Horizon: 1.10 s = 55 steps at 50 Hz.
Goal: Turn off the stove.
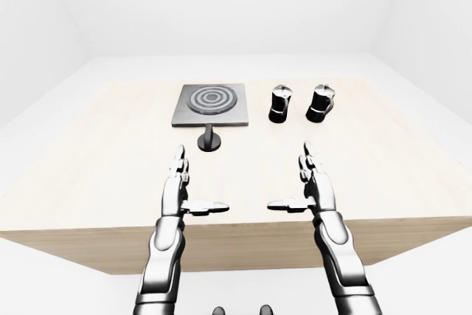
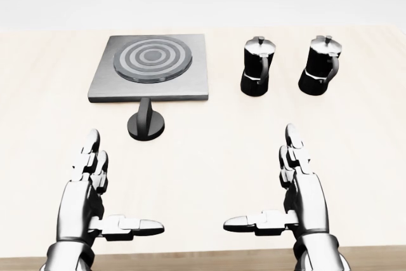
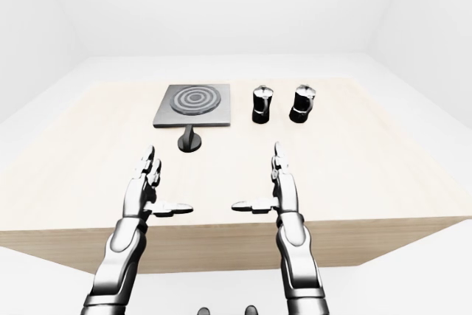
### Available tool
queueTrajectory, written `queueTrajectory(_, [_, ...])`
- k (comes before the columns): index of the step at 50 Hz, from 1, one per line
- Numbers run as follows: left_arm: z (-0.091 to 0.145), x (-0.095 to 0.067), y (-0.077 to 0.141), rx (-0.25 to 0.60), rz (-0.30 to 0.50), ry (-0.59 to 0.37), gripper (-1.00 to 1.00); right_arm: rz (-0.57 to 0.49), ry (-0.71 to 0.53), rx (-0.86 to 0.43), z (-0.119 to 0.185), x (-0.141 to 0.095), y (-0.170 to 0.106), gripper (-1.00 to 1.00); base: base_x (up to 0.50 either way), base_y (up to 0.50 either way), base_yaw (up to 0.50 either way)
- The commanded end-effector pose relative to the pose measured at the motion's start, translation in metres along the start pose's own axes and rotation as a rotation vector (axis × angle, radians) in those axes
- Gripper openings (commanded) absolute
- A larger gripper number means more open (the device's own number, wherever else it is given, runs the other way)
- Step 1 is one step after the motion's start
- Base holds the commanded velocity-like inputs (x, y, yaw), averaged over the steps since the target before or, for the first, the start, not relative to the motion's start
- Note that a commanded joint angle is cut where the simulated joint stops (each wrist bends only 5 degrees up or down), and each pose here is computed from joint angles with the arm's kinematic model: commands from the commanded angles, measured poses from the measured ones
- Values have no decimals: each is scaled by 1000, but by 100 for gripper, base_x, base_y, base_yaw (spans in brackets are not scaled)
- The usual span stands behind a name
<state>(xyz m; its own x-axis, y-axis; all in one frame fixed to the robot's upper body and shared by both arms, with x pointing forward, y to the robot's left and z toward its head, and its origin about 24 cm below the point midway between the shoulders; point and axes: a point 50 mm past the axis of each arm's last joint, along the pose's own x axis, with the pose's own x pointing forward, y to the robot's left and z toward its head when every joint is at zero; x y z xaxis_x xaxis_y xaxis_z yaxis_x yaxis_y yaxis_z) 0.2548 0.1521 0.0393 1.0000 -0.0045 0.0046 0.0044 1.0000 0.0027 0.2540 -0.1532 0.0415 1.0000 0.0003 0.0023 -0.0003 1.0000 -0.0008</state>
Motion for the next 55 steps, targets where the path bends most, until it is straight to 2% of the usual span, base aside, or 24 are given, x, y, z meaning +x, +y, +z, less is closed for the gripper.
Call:
queueTrajectory(1, [-4, 2, 5, 5, -7, -9, 100, 3, -4, -12, 0, 2, -7, 100, 0, 0, 0])
queueTrajectory(17, [-5, 4, 4, -1, -6, -15, 100, 12, 12, -23, -2, 3, -7, 100, 0, 1, 0])
queueTrajectory(55, [-3, 5, 6, -4, 1, -12, 100, 15, 0, -14, -1, 3, -6, 100, 0, 24, 0])
